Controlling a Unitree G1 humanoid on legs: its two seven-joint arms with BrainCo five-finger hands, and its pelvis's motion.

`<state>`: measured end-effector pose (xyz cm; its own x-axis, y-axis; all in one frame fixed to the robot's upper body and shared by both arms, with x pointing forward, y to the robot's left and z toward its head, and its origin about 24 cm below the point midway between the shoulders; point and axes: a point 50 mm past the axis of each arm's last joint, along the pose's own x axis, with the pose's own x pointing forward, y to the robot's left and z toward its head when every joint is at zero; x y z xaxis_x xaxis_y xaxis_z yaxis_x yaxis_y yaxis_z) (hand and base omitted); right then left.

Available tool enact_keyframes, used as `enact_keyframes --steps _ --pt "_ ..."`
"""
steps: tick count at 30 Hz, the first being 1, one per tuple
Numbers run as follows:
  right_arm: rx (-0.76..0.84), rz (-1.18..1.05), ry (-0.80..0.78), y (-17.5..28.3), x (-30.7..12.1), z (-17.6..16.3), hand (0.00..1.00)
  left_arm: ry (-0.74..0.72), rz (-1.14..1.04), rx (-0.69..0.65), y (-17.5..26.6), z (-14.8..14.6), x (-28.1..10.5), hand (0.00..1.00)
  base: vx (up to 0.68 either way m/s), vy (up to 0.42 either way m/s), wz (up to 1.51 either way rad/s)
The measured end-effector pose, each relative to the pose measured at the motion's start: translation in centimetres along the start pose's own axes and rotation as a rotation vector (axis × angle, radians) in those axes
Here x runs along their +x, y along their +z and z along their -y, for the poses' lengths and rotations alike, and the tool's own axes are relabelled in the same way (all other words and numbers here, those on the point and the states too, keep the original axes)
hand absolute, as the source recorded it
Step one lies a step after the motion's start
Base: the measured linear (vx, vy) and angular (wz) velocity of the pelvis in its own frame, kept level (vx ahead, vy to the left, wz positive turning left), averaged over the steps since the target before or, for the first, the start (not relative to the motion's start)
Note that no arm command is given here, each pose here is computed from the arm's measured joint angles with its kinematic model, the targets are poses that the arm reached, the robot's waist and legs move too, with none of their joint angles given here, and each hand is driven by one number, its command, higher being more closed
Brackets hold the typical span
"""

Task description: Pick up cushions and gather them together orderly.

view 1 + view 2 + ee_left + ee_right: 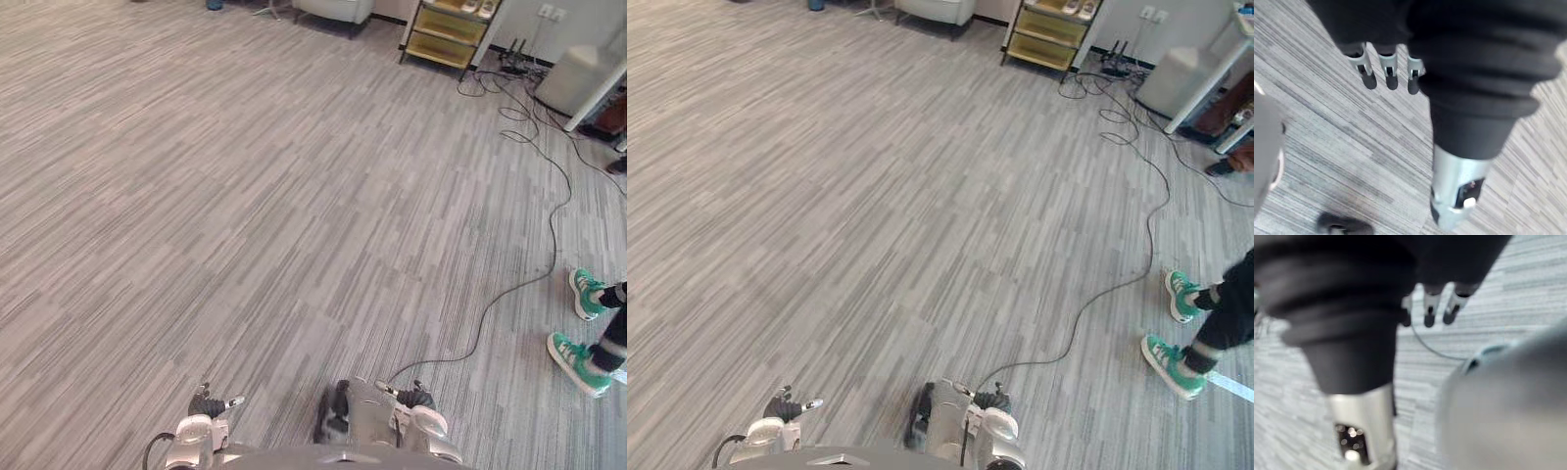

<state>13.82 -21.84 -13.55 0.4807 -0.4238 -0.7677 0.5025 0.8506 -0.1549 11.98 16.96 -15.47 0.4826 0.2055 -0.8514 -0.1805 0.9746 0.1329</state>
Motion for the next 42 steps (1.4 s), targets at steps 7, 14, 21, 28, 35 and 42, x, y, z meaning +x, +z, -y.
enact_keyframes --steps 7,14,21,28,35,42 --pt "0.018 -0.042 -0.019 -1.1 -0.1 0.5 0.0 -0.007 0.007 -0.027 0.3 0.5 0.0 0.0 0.31 -0.186 -0.01" --pt "0.018 -0.063 -0.039 -1.8 -0.3 1.1 0.0 0.006 0.096 -0.027 1.7 -0.1 -0.2 0.0 0.32 -0.004 -0.03" --pt "0.05 -0.127 -0.016 -3.2 -0.6 -0.3 0.0 0.025 0.116 -0.05 2.1 -0.7 -0.1 0.0 0.54 0.21 -0.64" --pt "0.148 -0.142 -0.049 -3.8 -0.9 0.6 0.0 0.057 0.036 -0.031 1.0 -2.1 0.3 0.0 0.49 0.165 -0.03" --pt "0.222 -0.11 -0.082 -3.1 -0.6 1.4 0.0 0.028 0.013 -0.009 0.7 -0.9 0.3 0.0 0.55 -0.097 0.21" --pt "0.214 -0.061 -0.086 -1.5 -0.1 1.9 0.0 0.001 -0.059 -0.038 -1.1 0.6 -0.1 0.0 0.59 -0.246 0.07"
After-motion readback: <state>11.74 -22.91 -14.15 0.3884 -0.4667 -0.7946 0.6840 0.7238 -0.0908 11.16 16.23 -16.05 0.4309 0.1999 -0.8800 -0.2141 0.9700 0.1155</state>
